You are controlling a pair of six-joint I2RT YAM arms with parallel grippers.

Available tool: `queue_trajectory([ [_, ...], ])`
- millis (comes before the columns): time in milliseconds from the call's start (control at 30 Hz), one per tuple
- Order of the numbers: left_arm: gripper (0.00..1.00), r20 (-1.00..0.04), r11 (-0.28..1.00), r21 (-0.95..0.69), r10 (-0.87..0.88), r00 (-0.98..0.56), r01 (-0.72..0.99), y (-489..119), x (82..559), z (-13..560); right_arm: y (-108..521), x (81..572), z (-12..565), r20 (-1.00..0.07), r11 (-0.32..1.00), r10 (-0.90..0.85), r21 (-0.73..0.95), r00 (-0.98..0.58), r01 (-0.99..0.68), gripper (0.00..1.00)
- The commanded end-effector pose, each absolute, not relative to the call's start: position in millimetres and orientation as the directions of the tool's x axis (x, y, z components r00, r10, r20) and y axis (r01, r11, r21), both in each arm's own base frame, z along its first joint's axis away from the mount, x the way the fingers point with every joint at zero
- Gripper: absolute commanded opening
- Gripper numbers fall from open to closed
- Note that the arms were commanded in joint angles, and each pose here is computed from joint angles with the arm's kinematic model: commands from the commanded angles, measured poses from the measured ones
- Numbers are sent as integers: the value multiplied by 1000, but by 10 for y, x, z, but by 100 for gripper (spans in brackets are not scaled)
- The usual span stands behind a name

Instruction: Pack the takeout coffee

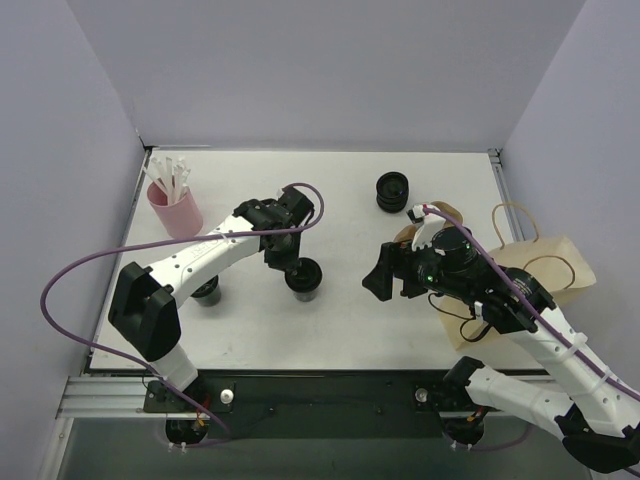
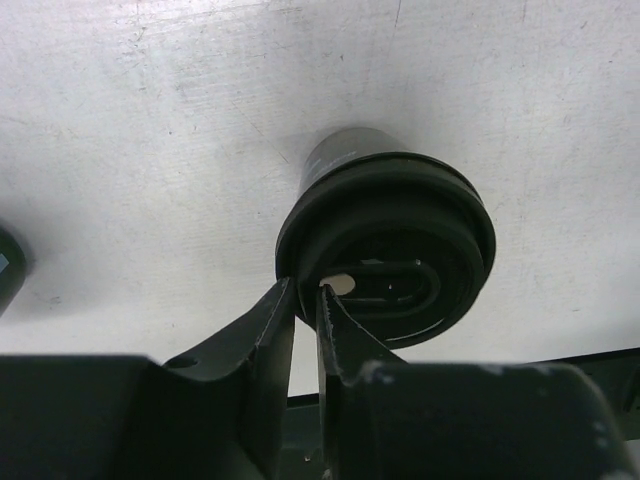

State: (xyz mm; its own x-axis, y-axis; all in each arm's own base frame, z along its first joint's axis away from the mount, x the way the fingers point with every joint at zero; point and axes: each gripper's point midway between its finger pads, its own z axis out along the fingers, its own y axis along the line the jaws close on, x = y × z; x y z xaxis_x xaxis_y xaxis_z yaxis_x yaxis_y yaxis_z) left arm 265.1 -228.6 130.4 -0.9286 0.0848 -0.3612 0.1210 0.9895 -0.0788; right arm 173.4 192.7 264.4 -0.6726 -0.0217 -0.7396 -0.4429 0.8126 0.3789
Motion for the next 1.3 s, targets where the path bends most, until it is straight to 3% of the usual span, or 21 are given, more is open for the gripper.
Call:
queue_trajectory([
  [0,27,-396,984,-127,65,-916,125,-2394,2748,1420,1923,1766,2590,-744,822,-42,354,-667,-446,82],
  [167,32,-412,982,-139,59,-909,127,-2402,2743,1501,1931,1779,2610,-748,822,-39,353,-662,-448,83],
  [367,49,-484,982,-155,16,-875,104,-2366,2823,1740,2064,1870,2638,-741,810,6,397,-671,-431,83],
  [533,61,-553,955,-274,-62,-831,111,-2271,2837,1963,2397,2001,2675,-717,760,25,466,-697,-452,82],
  [733,65,-595,846,-488,-144,-791,213,-2252,2839,2060,2726,2290,2490,-670,758,-48,459,-741,-464,82],
  [1067,70,-615,811,-500,-85,-784,304,-2148,2727,1770,3039,2578,1828,-479,638,-158,618,-864,-459,79],
  [1267,69,-594,805,-511,-78,-801,301,-2168,2725,1551,3128,2671,1562,-423,631,-208,631,-882,-451,77],
])
